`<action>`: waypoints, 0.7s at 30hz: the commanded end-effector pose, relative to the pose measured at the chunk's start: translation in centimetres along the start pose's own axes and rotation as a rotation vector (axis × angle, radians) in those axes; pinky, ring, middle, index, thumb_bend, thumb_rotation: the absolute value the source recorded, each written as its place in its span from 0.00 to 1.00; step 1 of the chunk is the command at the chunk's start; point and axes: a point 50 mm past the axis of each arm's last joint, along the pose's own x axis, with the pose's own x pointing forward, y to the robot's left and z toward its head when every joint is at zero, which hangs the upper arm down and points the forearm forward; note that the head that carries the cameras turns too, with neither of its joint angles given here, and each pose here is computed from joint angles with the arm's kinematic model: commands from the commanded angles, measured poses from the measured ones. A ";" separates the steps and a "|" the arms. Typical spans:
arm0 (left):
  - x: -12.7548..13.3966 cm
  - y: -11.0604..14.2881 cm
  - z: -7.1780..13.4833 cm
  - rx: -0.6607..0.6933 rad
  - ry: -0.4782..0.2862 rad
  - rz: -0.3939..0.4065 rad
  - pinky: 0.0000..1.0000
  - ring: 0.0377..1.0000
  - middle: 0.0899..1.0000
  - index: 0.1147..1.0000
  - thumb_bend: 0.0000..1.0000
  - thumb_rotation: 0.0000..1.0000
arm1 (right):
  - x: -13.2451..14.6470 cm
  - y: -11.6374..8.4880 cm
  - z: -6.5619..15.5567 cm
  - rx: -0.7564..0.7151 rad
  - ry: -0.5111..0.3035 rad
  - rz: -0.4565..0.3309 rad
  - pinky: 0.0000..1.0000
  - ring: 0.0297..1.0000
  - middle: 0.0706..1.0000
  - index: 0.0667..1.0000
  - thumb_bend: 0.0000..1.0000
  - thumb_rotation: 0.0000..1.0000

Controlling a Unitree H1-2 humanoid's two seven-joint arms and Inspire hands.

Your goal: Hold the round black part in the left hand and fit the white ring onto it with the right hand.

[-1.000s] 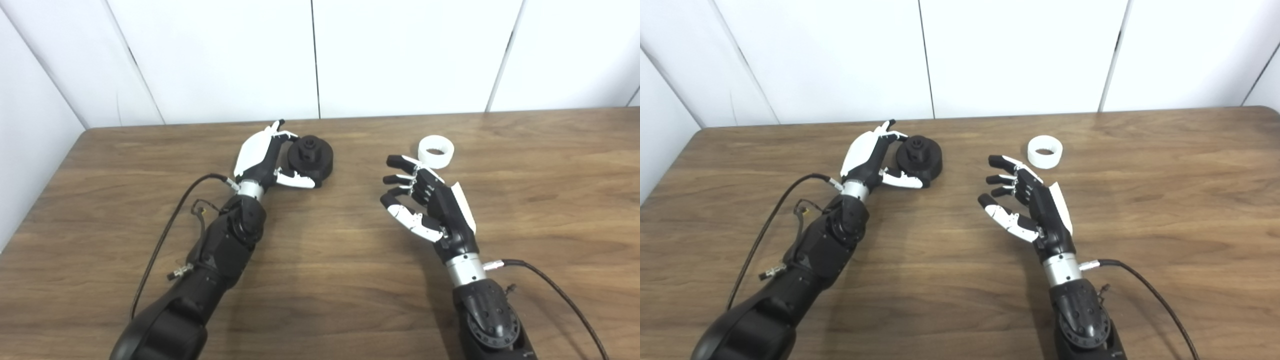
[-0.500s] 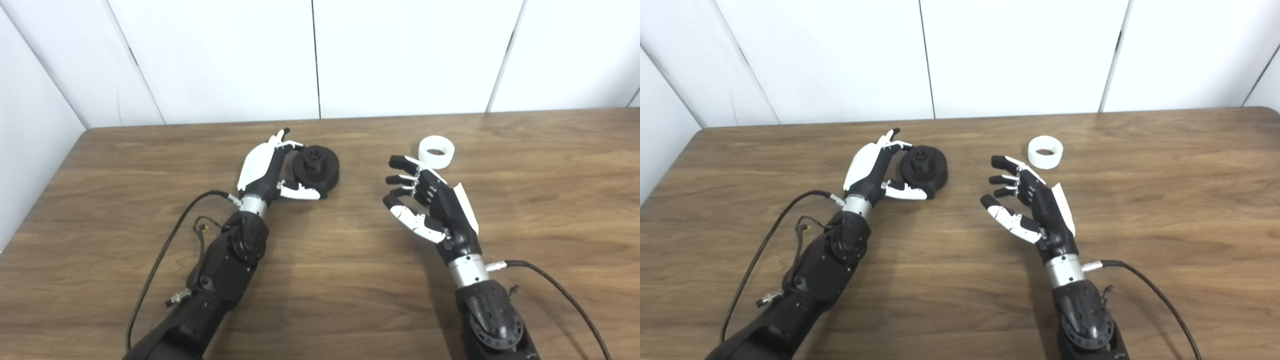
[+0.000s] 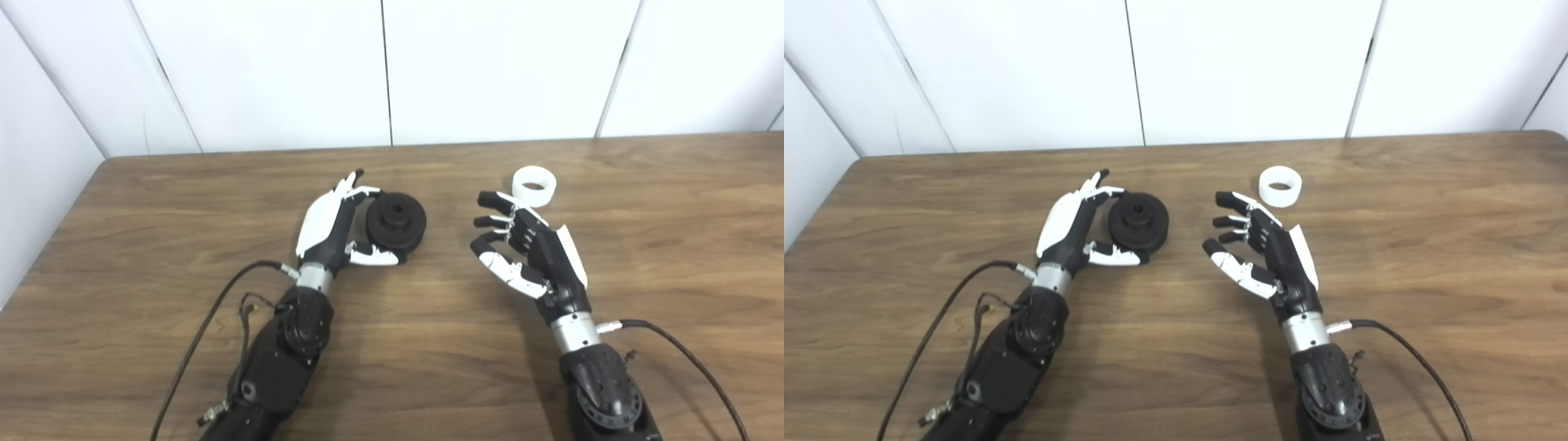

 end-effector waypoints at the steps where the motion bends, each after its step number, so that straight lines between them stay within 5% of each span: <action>1: -0.3 0.0 0.5 -0.001 -0.035 -0.017 1.00 1.00 0.98 0.42 0.52 0.06 | -1.3 -1.0 -1.2 -0.032 0.034 -0.004 0.61 0.70 0.79 0.76 0.54 0.31; 21: -2.1 -0.6 1.2 -0.038 -0.045 -0.071 1.00 1.00 0.95 0.42 0.52 0.06 | -1.0 -1.3 -1.2 -0.033 0.029 -0.006 0.61 0.70 0.79 0.76 0.56 0.32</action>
